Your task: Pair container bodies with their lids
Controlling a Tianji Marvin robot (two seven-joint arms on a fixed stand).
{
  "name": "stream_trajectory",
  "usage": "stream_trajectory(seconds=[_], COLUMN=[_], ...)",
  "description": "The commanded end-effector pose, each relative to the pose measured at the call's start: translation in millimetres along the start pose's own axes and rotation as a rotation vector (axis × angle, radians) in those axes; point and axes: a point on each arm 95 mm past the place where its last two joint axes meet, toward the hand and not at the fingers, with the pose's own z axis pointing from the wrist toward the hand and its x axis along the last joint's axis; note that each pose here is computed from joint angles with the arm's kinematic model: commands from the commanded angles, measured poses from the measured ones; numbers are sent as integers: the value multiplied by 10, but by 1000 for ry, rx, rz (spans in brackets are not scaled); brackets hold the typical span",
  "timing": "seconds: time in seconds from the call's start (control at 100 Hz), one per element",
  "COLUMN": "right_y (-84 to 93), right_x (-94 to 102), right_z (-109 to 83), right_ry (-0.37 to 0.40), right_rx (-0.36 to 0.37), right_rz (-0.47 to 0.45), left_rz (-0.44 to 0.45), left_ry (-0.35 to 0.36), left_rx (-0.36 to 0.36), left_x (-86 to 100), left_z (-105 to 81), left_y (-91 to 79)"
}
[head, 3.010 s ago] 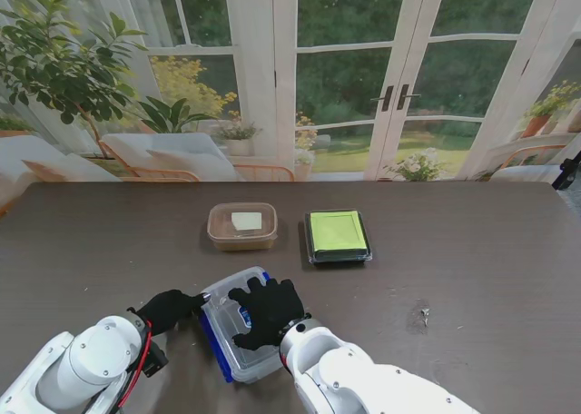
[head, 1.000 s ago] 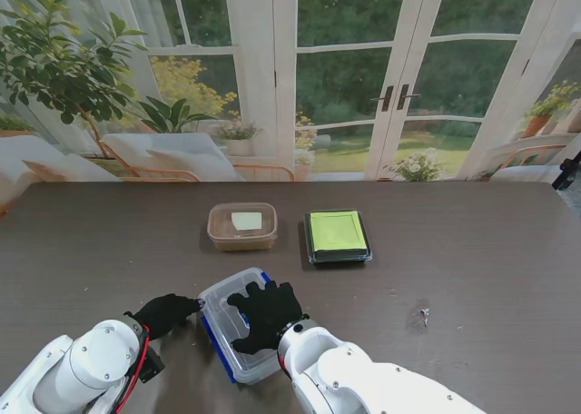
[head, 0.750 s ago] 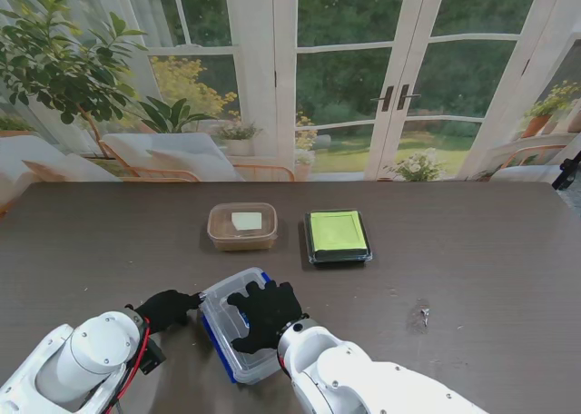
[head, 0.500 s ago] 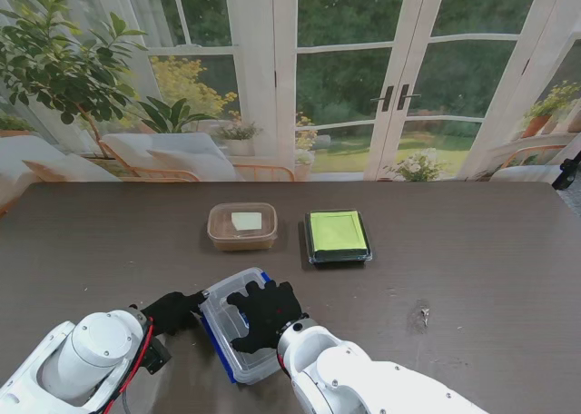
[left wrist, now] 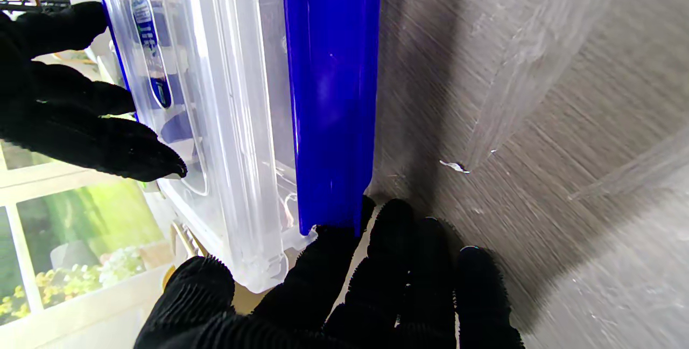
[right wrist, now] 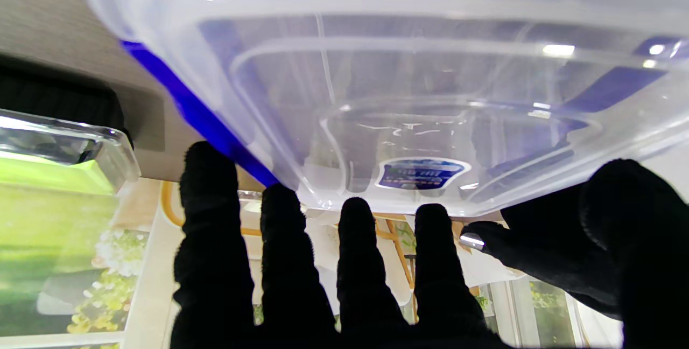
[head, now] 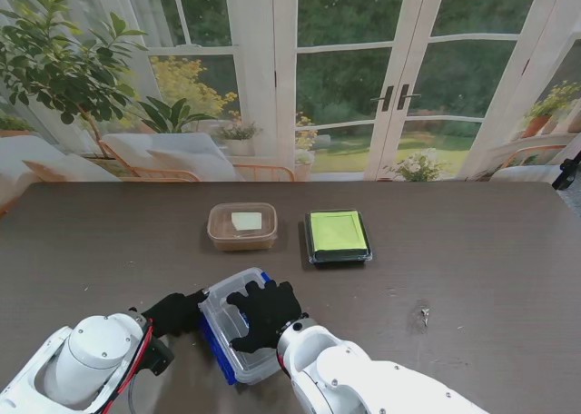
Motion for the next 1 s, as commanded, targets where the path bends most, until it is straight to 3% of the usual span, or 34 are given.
stream_trajectory(seconds=[0.0,0.65,0.99], right_y=[-181,-196,-197], right_x=[32,60,128], right_z=[-25,-49,-107], right_ry=[4,15,50], right_rx=[66,86,77], right_rz=[6,10,45], left_rz=[-42,-222,-203], left_ry=[-77,46,41], left_rx=[-88,52,58], left_x=[-321,-207,-160], left_z=[42,-150,-205], left_y=[326,260,258])
